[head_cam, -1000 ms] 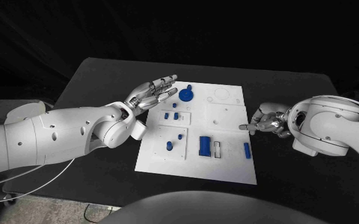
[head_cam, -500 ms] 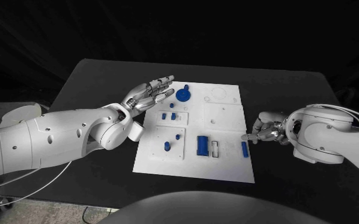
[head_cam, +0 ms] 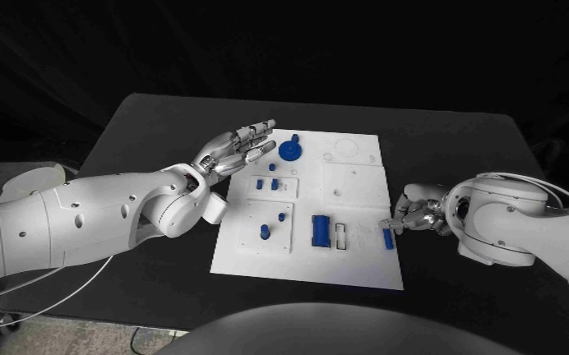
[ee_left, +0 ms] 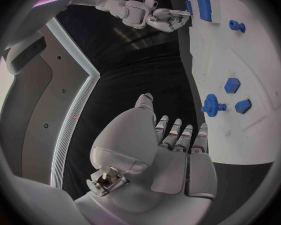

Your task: Assemble the parts on the task board

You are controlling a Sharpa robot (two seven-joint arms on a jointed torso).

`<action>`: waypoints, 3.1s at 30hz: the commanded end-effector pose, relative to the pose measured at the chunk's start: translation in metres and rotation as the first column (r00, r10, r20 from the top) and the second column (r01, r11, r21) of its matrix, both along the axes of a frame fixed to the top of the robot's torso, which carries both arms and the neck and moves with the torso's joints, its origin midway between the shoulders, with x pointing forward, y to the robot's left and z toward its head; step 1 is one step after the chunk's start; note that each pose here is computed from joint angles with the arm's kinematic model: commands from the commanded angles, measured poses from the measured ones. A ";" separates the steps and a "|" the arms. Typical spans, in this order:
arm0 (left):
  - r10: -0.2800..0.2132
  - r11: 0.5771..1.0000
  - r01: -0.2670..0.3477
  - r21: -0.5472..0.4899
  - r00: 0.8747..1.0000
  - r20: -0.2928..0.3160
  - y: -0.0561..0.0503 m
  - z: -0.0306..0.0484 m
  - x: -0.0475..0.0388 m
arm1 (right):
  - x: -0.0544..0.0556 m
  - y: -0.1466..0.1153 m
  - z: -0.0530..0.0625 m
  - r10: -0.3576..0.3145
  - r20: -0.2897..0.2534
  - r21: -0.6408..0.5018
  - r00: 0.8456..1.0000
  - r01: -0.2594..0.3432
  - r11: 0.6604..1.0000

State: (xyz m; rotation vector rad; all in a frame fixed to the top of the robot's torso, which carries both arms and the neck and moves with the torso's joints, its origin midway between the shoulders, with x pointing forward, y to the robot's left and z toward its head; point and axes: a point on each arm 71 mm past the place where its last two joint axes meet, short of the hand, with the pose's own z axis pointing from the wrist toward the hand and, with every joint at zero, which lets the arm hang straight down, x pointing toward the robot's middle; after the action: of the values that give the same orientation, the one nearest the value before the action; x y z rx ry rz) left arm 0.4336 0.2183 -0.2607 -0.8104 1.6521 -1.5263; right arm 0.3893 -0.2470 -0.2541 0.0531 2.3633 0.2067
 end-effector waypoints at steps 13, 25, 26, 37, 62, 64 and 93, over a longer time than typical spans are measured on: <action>-0.024 1.000 0.024 -0.016 1.000 -0.009 -0.002 -0.0035 -0.0027 | -0.003 0.007 -0.008 0.008 -0.008 -0.002 1.000 -0.008 1.000; -0.027 1.000 0.027 -0.016 1.000 -0.016 -0.003 -0.0052 -0.0035 | -0.003 0.014 -0.013 0.026 -0.023 -0.004 0.999 -0.026 1.000; -0.027 1.000 0.027 -0.016 1.000 -0.017 -0.003 -0.0053 -0.0036 | -0.003 0.015 -0.013 0.027 -0.023 -0.003 0.999 -0.027 1.000; -0.025 1.000 0.025 -0.014 1.000 -0.019 -0.002 -0.0055 -0.0040 | -0.006 0.018 -0.013 -0.052 -0.062 0.104 0.997 0.058 0.993; -0.029 1.000 0.028 -0.012 0.999 -0.026 -0.003 -0.0065 -0.0033 | -0.011 0.045 -0.004 -0.147 -0.283 0.336 0.948 0.242 0.910; -0.030 0.999 0.030 -0.013 0.999 -0.026 -0.004 -0.0066 -0.0032 | -0.010 0.047 -0.004 -0.142 -0.281 0.337 0.949 0.236 0.911; -0.042 0.999 0.042 -0.015 0.998 -0.036 -0.006 -0.0079 -0.0030 | 0.002 0.070 -0.012 -0.083 -0.239 0.293 0.967 0.153 0.944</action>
State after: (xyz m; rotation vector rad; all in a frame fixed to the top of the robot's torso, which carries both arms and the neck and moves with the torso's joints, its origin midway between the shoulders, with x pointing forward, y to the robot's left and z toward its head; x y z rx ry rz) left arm 0.4317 0.2149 -0.2686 -0.8255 1.6897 -1.5345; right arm 0.3909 -0.1770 -0.2648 0.4131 2.5123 0.5565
